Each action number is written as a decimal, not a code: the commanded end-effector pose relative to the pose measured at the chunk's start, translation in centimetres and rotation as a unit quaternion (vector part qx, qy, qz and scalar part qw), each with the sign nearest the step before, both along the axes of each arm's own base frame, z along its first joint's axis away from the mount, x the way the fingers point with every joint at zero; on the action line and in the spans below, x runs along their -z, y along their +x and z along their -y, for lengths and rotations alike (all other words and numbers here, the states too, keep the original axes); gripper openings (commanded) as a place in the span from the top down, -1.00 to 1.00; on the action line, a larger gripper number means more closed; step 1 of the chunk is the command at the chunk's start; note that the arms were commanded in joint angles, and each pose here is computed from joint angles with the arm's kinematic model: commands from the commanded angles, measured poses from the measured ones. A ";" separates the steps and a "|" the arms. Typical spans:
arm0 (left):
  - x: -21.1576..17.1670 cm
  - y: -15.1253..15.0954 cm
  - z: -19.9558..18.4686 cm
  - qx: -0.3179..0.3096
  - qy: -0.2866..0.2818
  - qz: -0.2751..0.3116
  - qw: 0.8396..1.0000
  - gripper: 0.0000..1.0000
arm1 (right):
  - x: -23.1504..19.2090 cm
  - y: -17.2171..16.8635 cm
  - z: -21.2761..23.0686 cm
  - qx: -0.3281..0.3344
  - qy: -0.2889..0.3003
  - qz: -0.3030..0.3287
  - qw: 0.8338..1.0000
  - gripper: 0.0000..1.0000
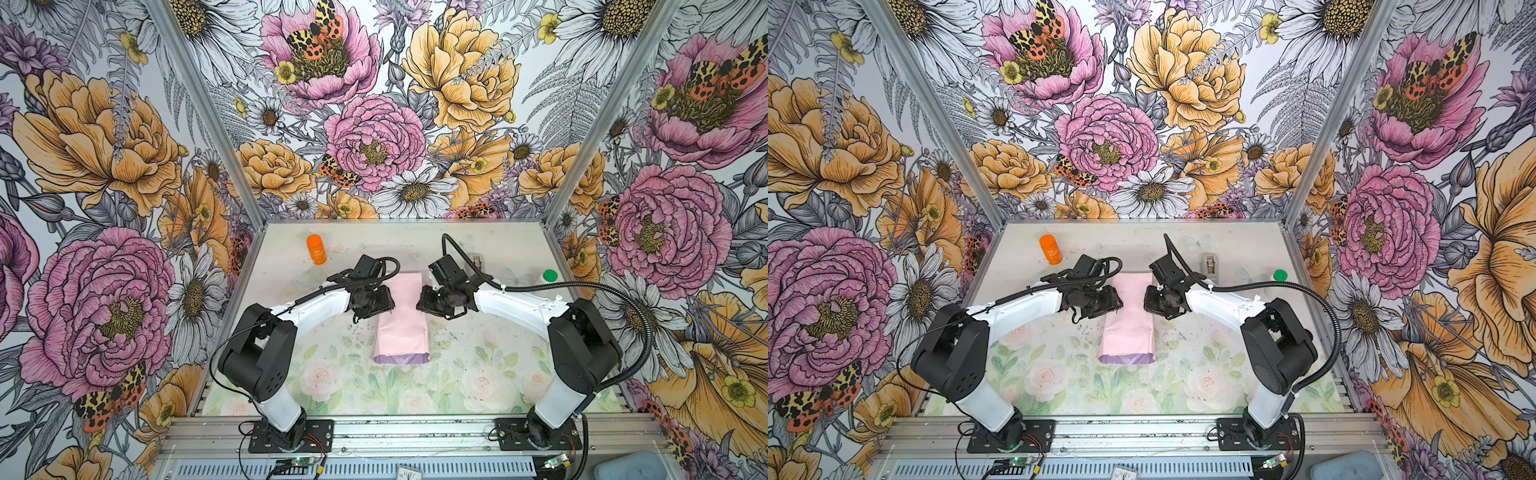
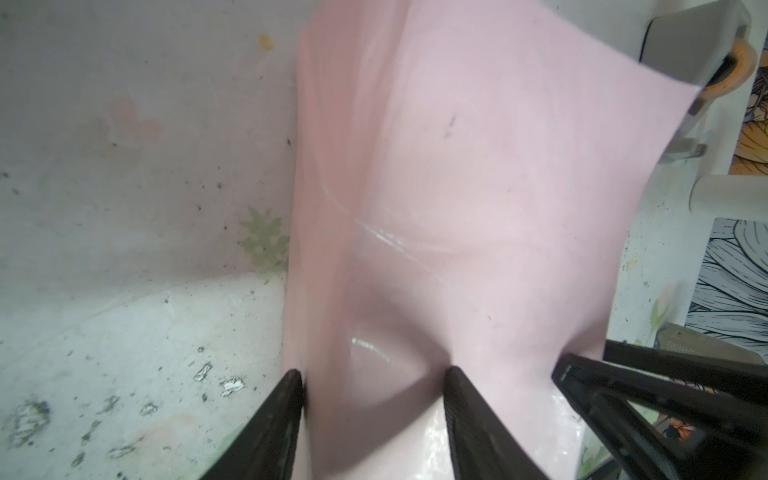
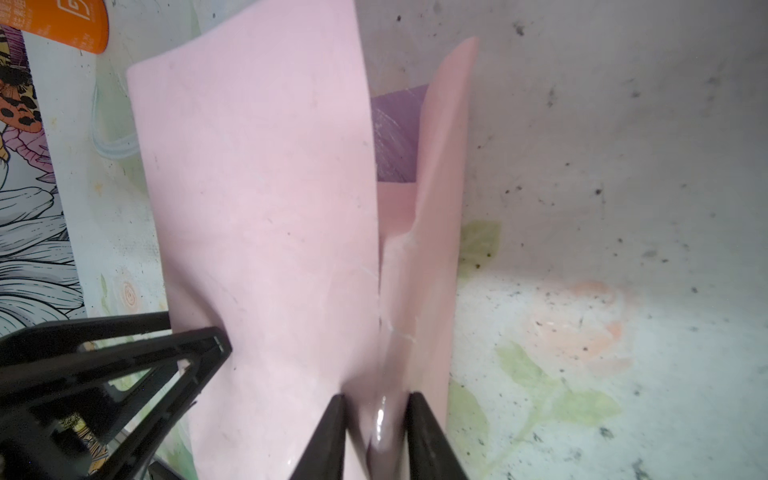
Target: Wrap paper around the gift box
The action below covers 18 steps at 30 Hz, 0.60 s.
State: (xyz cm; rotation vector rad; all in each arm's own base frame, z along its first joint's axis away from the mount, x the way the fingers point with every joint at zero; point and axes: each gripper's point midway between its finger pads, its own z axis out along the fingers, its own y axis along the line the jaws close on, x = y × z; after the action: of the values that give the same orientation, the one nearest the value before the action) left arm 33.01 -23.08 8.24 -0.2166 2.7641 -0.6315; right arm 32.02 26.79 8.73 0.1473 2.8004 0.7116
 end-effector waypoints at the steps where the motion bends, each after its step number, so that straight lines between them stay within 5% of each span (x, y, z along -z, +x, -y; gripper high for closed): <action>1: -0.9 1.6 -0.9 -0.010 0.017 0.028 0.999 -0.11 | 0.9 0.8 1.0 0.010 -0.035 0.008 0.999 0.49; 18: -10.7 -0.6 1.2 0.063 -0.130 0.160 0.976 -0.29 | 0.6 -0.1 0.7 0.009 -0.014 0.006 1.000 0.51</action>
State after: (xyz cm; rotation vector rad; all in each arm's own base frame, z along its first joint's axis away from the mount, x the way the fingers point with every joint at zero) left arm 32.80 -22.56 18.58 -0.0969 2.4320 -0.8794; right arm 32.28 26.86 8.78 0.1484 2.7879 0.7117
